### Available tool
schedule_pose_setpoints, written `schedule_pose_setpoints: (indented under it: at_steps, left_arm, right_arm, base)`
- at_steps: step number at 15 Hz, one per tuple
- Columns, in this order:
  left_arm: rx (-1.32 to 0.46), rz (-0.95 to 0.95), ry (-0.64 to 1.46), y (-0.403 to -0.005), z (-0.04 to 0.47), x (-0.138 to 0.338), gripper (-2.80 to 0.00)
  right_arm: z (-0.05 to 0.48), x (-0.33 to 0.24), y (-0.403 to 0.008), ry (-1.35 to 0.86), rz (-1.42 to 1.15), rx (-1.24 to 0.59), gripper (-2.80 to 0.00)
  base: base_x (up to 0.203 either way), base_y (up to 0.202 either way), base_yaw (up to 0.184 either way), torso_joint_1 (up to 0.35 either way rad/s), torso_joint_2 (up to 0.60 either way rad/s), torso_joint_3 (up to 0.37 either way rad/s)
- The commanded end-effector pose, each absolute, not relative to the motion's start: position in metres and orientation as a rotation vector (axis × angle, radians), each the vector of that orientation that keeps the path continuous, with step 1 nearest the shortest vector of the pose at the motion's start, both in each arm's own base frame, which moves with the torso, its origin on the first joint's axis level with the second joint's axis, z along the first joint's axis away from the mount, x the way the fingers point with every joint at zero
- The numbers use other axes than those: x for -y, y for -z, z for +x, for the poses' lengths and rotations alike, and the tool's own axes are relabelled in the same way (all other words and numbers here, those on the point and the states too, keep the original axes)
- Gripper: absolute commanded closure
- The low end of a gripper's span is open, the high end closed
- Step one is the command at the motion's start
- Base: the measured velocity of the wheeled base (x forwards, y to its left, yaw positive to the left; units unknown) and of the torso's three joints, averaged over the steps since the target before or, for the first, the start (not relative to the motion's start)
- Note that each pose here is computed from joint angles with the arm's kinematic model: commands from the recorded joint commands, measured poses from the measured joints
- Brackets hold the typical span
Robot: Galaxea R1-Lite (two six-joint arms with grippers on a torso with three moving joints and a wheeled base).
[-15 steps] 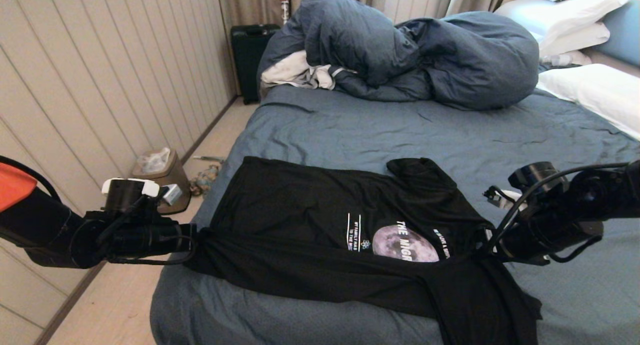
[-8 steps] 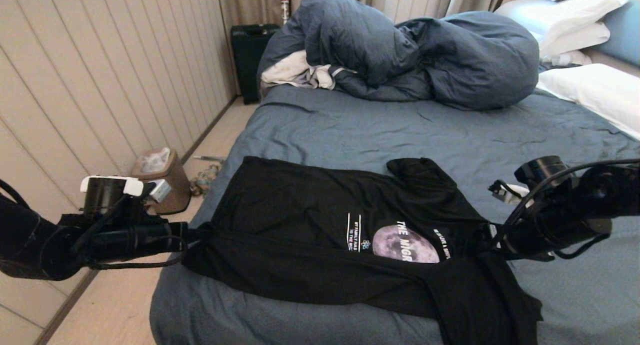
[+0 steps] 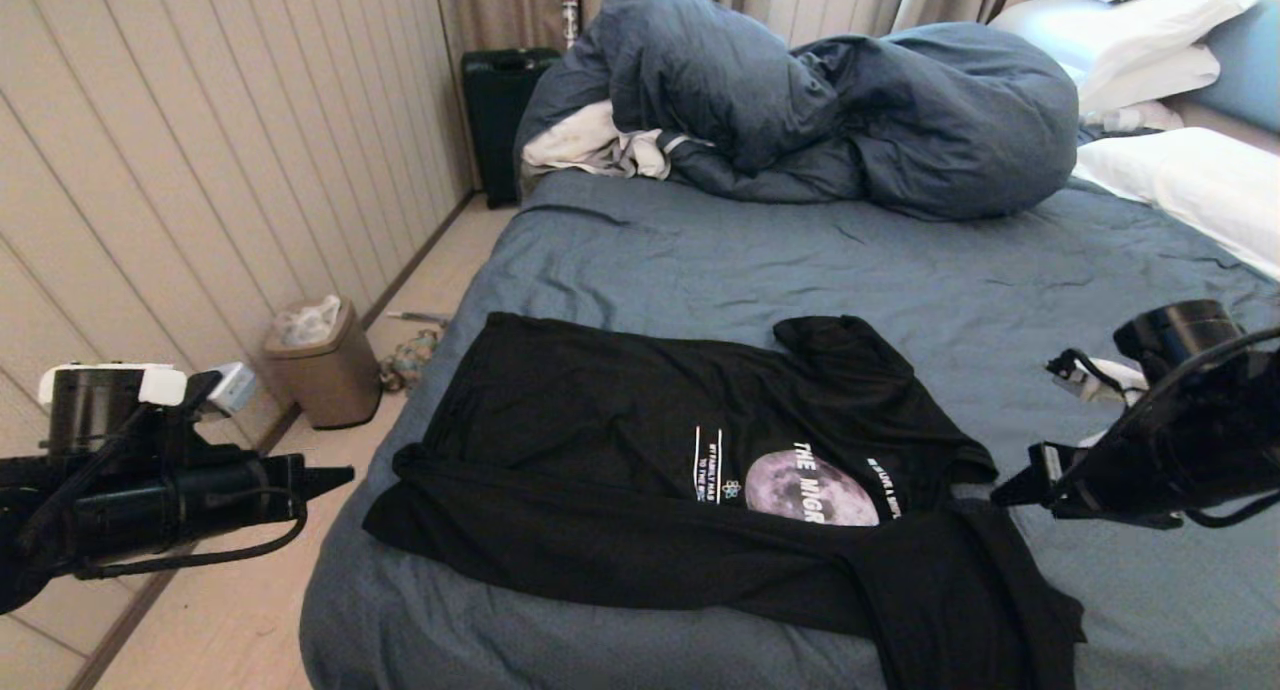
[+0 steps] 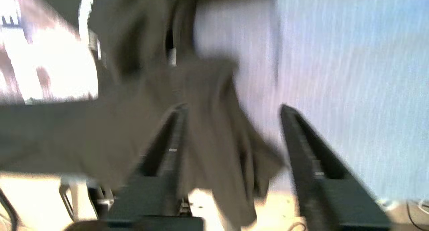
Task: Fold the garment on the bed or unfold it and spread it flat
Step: Fold the black T-shirt
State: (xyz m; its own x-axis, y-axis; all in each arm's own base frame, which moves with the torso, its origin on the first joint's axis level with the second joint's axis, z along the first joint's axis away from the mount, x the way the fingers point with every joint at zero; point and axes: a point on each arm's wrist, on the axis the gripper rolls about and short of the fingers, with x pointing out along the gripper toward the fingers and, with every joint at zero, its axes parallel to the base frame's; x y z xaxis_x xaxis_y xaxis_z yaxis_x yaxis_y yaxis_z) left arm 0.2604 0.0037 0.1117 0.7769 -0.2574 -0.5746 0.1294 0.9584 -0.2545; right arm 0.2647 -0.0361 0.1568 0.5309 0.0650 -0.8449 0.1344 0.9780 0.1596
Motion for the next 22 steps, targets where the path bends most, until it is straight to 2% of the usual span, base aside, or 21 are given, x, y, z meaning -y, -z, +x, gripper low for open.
schedule_pose_setpoints:
  at_steps: [1, 5, 7, 8, 14, 19, 22]
  left_arm:
    - [-0.619, -0.210, 0.206, -0.120, 0.242, -0.006, 0.00]
    - [-0.666, -0.255, 0.364, -0.115, 0.227, 0.004, 0.00]
    - [-0.684, -0.260, 0.375, -0.111, 0.228, 0.006, 0.00]
    - [-0.696, -0.262, 0.375, -0.108, 0.228, 0.006, 0.00]
    - [-0.723, -0.265, 0.377, -0.101, 0.232, 0.006, 0.00]
    - [-0.719, -0.266, 0.377, -0.102, 0.233, 0.006, 0.00]
    - [-0.721, -0.266, 0.377, -0.101, 0.235, 0.006, 0.00]
  right_arm:
    - [0.240, 0.034, -0.164, 0.042, 0.209, -0.990, 0.00]
    - [0.179, 0.026, -0.136, 0.010, 0.165, -1.093, 0.00]
    - [0.165, 0.026, -0.122, 0.009, 0.154, -1.137, 0.00]
    - [0.160, 0.026, -0.117, 0.015, 0.156, -1.145, -2.77]
    - [0.139, 0.023, -0.103, -0.018, 0.107, -1.171, -2.80]
    - [0.162, 0.025, -0.085, -0.033, 0.111, -1.214, -2.80]
    - [0.174, 0.023, -0.073, -0.062, 0.096, -1.163, -2.80]
  base:
    - [0.000, 0.000, 0.000, 0.000, 0.00, 0.000]
    - [0.000, 0.000, 0.000, 0.000, 0.00, 0.000]
    - [0.000, 0.000, 0.000, 0.000, 0.00, 0.000]
    - [0.000, 0.000, 0.000, 0.000, 0.00, 0.000]
    - [0.000, 0.000, 0.000, 0.000, 0.00, 0.000]
    - [0.000, 0.000, 0.000, 0.000, 0.00, 0.000]
    - [0.000, 0.000, 0.000, 0.000, 0.00, 0.000]
